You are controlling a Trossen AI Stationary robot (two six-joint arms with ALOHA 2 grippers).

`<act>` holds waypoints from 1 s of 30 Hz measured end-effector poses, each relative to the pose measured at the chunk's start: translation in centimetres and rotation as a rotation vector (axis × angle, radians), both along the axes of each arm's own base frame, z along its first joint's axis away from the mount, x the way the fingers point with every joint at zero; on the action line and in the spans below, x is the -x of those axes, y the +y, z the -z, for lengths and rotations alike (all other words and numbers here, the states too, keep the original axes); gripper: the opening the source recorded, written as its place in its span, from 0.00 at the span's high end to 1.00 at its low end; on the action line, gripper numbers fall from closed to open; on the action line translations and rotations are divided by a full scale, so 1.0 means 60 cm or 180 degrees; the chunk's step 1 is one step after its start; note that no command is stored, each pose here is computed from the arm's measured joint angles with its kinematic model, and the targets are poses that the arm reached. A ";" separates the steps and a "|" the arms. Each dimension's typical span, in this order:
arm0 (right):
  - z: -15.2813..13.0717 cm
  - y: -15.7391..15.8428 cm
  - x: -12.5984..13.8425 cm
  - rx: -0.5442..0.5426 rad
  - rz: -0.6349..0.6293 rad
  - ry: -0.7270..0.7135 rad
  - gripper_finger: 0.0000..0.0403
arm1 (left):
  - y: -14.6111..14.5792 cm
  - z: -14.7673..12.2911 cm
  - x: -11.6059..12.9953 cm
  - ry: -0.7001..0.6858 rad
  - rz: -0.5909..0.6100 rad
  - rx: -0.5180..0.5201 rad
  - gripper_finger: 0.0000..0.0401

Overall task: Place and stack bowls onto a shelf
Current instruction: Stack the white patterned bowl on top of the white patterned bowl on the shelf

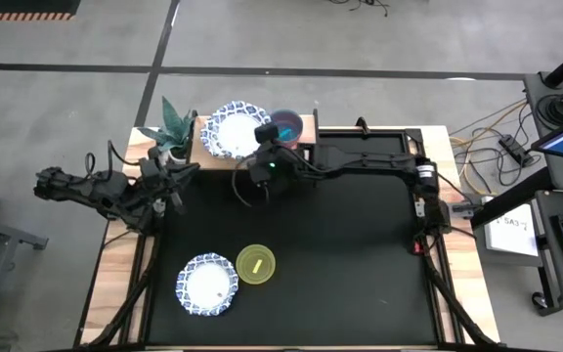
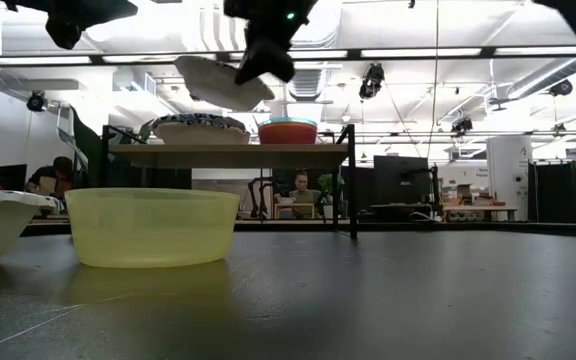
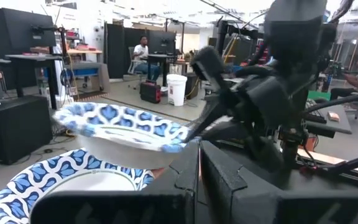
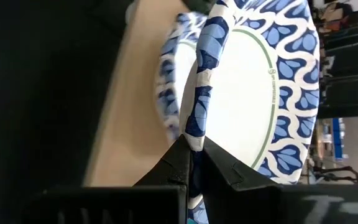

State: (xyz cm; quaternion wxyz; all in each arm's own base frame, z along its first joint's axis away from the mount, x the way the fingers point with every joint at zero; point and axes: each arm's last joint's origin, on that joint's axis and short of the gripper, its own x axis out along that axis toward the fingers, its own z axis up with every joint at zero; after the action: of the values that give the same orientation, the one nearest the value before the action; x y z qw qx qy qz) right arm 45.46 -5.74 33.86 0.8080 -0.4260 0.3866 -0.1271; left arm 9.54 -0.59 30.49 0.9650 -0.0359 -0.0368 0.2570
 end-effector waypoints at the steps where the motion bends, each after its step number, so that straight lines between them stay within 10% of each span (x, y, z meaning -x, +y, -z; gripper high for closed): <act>1: 0.000 -0.005 -0.006 0.0017 0.0008 -0.0006 0.97 | 0.000 0.000 0.000 0.0002 0.0001 0.0000 1.00; 30: 0.024 -0.051 -0.049 -0.0226 0.0167 -0.0187 0.73 | 0.000 0.002 0.000 0.0031 0.0004 -0.0009 1.00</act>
State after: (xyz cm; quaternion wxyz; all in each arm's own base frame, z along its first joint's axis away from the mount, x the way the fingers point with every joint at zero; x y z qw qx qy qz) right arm 48.42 -8.81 32.42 0.8300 -0.3829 0.3780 -0.1468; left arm 9.51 -0.58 30.37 0.9654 -0.0332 -0.0325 0.2566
